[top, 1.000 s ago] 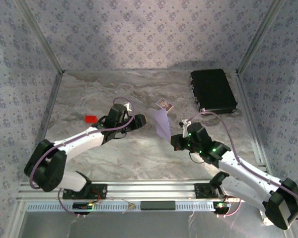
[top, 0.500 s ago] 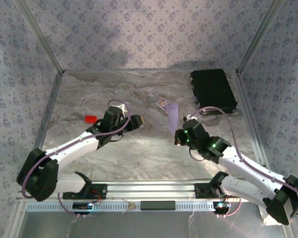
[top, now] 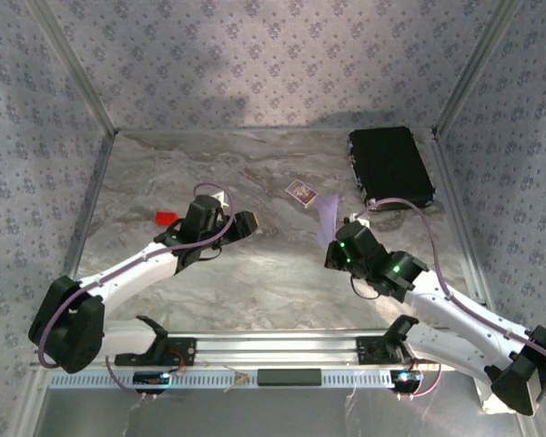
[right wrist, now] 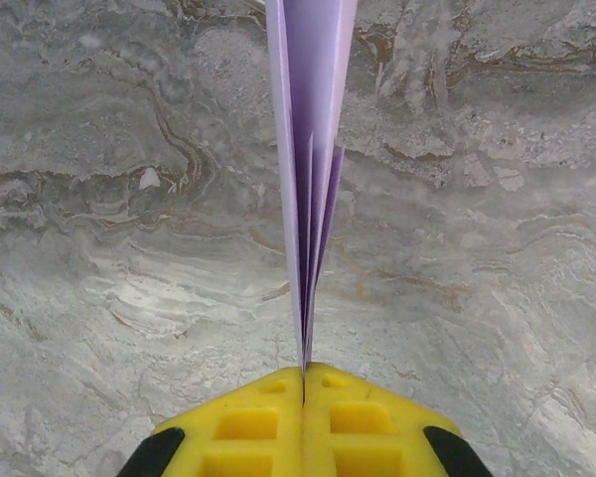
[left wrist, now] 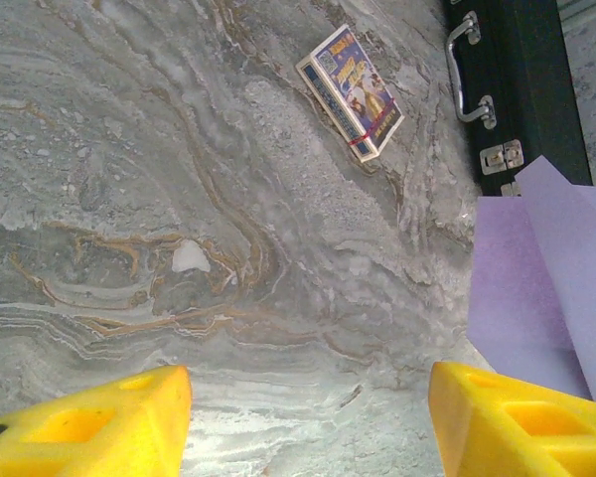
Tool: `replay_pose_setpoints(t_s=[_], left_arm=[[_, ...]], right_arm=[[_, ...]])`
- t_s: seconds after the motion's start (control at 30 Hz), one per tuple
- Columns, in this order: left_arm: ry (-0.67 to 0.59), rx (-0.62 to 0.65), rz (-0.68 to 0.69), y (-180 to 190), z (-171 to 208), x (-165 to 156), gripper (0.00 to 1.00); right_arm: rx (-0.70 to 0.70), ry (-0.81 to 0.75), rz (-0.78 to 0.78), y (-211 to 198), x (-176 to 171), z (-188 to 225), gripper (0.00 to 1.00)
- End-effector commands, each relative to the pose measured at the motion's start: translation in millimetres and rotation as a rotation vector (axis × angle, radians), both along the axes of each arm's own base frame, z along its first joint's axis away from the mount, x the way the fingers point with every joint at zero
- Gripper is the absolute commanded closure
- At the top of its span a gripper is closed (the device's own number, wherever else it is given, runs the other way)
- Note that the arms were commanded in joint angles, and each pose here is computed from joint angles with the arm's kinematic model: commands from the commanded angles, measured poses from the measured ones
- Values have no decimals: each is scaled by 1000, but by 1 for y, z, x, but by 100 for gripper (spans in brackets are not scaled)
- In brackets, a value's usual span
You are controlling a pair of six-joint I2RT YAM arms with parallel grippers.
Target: Fold a paper plane with a square sheet of paper (pick it up from the middle)
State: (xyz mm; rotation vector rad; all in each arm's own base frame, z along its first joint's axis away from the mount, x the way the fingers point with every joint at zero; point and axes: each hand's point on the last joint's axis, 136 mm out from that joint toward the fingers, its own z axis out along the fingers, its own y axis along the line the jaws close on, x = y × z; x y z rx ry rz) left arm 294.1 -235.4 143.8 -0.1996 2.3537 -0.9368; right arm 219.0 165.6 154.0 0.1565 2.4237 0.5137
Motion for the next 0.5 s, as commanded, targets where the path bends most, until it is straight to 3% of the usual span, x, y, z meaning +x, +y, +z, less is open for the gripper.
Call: replay_pose_setpoints(t_s=[0.0, 0.3, 0.47], left_arm=[[-27, -13, -15, -2, 17, 3, 36], [-59, 1, 40, 14, 14, 5, 37], [-120, 21, 69, 25, 21, 8, 37]], right_arm=[[-11, -12, -2, -3, 1, 11, 97], [-80, -64, 74, -6, 0, 15, 97], [-235, -74, 59, -24, 3, 20, 97]])
